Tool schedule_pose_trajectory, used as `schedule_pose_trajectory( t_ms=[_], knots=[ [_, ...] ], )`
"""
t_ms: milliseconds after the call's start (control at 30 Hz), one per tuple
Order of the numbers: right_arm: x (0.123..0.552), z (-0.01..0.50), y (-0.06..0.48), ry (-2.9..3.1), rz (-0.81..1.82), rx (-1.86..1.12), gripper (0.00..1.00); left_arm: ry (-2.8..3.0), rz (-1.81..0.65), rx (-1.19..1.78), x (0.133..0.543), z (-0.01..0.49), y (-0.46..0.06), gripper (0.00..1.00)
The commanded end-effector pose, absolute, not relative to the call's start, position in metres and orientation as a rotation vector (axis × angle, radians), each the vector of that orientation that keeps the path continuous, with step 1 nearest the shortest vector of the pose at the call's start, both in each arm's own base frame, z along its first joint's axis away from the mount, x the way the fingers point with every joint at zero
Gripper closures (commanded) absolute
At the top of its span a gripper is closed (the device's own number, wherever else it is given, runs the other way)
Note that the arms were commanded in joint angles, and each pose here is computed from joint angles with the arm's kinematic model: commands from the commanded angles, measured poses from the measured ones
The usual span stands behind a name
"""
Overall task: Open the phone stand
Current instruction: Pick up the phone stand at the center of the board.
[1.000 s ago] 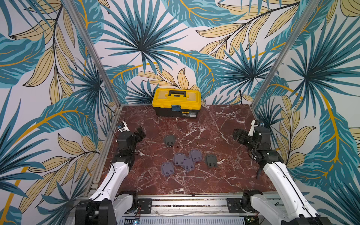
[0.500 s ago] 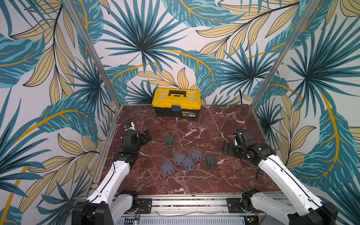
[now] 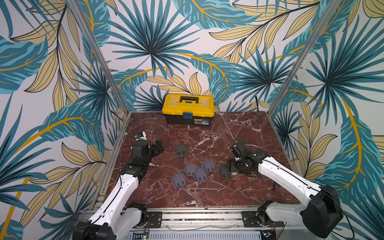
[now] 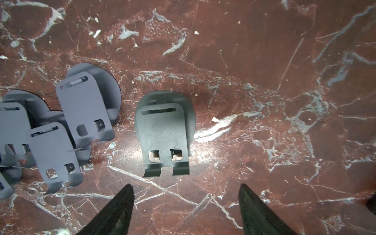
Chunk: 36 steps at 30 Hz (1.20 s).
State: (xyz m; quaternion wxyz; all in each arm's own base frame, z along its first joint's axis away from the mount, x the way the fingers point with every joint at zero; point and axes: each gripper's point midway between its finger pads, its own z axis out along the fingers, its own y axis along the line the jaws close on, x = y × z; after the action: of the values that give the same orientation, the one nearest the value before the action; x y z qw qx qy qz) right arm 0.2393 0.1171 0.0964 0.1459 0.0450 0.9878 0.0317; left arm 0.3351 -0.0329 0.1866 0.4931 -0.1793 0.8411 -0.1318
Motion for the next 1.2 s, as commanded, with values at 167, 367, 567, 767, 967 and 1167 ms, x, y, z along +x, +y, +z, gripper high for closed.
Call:
schedule_pose_trajectory(
  t_ms=[167, 367, 567, 767, 967, 1167],
  knots=[
    [0.252, 0.074, 0.141, 2.887, 0.145, 0.136, 0.19, 2.028, -0.327, -0.451, 0.335, 0.195, -0.033, 0.01],
    [0.26, 0.061, 0.149, 2.926, 0.126, 0.122, 0.21, 2.039, -0.318, -0.439, 0.336, 0.194, -0.034, 0.01],
    [0.263, 0.048, 0.152, 2.979, 0.093, 0.107, 0.26, 2.045, -0.313, -0.44, 0.337, 0.193, -0.033, 0.01],
    [0.261, 0.04, 0.148, 3.016, 0.033, 0.093, 0.28, 2.046, -0.319, -0.44, 0.337, 0.193, -0.034, 0.01],
    [0.259, 0.034, 0.146, 3.031, 0.01, 0.09, 0.28, 2.044, -0.322, -0.438, 0.339, 0.195, -0.035, 0.01],
    [0.259, 0.029, 0.144, 3.039, -0.014, 0.074, 0.28, 2.05, -0.329, -0.438, 0.339, 0.194, -0.036, 0.01]
  ],
)
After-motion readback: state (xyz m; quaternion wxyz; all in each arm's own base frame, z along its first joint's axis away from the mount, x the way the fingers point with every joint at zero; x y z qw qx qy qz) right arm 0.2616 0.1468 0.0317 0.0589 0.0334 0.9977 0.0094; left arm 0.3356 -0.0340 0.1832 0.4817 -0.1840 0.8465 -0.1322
